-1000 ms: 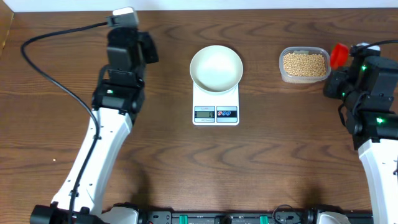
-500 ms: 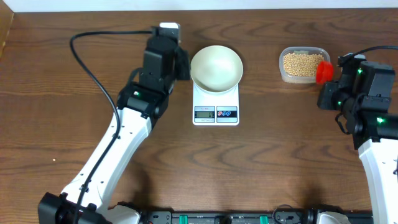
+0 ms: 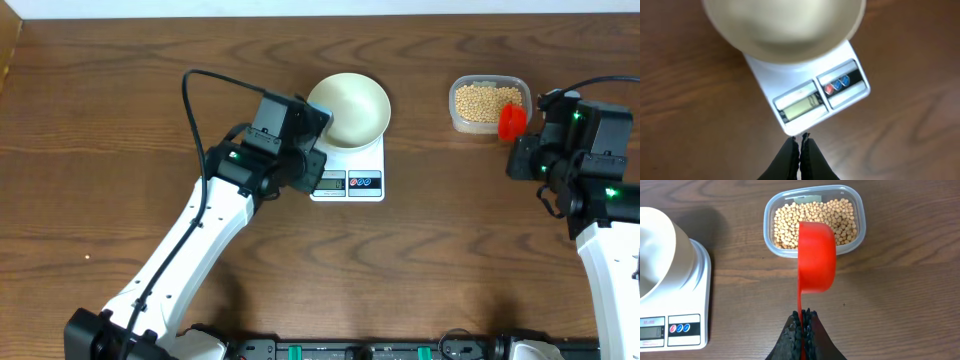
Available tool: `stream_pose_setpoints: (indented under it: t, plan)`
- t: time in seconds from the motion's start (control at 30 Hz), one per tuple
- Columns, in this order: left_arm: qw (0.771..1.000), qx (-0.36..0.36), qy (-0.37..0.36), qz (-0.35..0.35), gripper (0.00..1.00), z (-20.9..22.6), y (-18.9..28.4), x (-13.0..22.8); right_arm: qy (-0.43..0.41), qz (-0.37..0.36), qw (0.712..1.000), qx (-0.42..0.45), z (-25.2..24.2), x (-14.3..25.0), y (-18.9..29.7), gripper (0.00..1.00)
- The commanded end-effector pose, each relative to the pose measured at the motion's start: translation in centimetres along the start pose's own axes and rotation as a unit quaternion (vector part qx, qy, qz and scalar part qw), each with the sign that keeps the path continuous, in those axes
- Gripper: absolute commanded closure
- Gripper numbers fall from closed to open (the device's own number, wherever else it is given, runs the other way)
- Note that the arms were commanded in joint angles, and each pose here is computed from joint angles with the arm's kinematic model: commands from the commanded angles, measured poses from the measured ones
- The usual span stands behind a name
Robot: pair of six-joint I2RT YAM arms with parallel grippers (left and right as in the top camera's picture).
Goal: Scoop item into bowl and weigh 50g on scale
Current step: 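Lower the left gripper in front of the scale display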
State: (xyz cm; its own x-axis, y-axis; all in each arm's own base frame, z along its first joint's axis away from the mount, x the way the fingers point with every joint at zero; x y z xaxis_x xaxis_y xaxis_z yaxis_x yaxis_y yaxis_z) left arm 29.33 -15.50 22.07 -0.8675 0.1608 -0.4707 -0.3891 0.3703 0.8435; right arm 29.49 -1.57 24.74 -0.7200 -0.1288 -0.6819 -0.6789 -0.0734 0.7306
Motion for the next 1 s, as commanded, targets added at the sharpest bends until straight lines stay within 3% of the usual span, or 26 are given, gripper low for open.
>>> stream_pose_setpoints:
  t: [0.0, 0.97]
  plan:
    - [0.999, 0.037, -0.007, 0.006, 0.93, -0.8, 0.1, 0.1, 0.007, -0.006, 1.000, -0.001, -0.2, -0.4, 0.2, 0.99]
    - [0.999, -0.010, 0.024, 0.029, 0.93, 0.3, 0.1, 1.0, 0.007, -0.003, 1.000, -0.002, -0.2, -0.3, 0.2, 0.99]
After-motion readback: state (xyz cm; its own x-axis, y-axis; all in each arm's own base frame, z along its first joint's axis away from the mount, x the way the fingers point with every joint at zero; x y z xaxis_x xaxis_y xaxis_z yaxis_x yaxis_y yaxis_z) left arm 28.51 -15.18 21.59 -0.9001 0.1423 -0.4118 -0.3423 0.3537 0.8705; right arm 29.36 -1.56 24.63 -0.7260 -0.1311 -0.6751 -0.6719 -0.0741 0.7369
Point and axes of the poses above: each gripper's point midway between its finger pads, its own y axis back along the fingers, its own z axis along the line the jaws close on, x = y × z, the point moved 7 cm from there along y, back along the fingers, and after that the axes turned 14 degrees about y, right-handed, at the moved point
